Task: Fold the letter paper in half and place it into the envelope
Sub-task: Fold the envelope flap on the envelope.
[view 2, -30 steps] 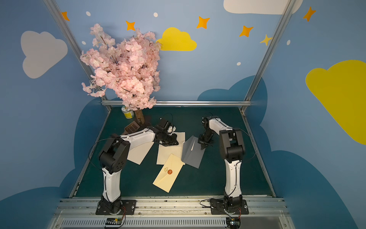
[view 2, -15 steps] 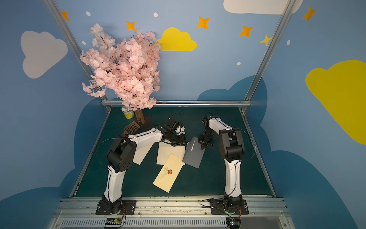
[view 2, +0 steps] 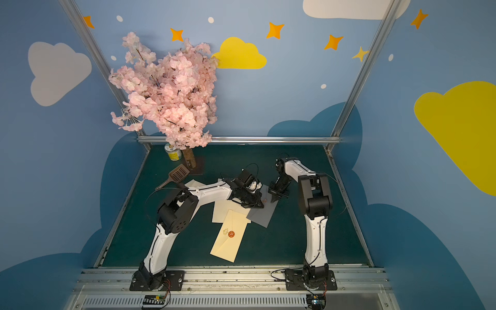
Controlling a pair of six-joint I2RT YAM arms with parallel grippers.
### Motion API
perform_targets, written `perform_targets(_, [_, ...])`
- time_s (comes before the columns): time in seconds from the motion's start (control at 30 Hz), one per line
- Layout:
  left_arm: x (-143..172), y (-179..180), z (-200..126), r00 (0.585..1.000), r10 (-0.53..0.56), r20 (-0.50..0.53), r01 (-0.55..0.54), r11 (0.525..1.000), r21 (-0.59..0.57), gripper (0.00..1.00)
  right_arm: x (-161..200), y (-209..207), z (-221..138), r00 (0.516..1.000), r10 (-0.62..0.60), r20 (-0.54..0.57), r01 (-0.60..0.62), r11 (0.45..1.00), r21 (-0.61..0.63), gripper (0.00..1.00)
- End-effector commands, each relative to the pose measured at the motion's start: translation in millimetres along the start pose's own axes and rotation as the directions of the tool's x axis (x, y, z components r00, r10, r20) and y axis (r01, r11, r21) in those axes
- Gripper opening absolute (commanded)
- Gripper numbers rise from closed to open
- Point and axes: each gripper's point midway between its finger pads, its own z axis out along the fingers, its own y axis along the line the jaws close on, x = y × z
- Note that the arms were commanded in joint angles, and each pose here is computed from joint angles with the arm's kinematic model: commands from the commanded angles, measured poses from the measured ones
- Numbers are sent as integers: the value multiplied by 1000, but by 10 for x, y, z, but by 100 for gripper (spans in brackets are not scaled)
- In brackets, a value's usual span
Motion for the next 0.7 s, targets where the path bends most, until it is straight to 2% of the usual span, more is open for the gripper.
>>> perform_targets(0.0, [-27,-55,3,1000,1,-10,-1,1000,9,3,30,1,-31,1000,-1,0,1,1000,-19,0])
perform_targets(0.27, [55,68,101,999,-18,-47,17,1000,-22,3,95,47,-179,1000,-12,25,13,999,-50,0])
perform_targets(0.43, [89,101,124,998,-23,-61,21,999,-25,3,91,233,-264,999,-35,41,41,989,-144,0])
perform_targets(0.67, [69,93,120,998,-12,-60,10,1000,-25,3,95,389,-316,997,-62,49,71,975,-210,0])
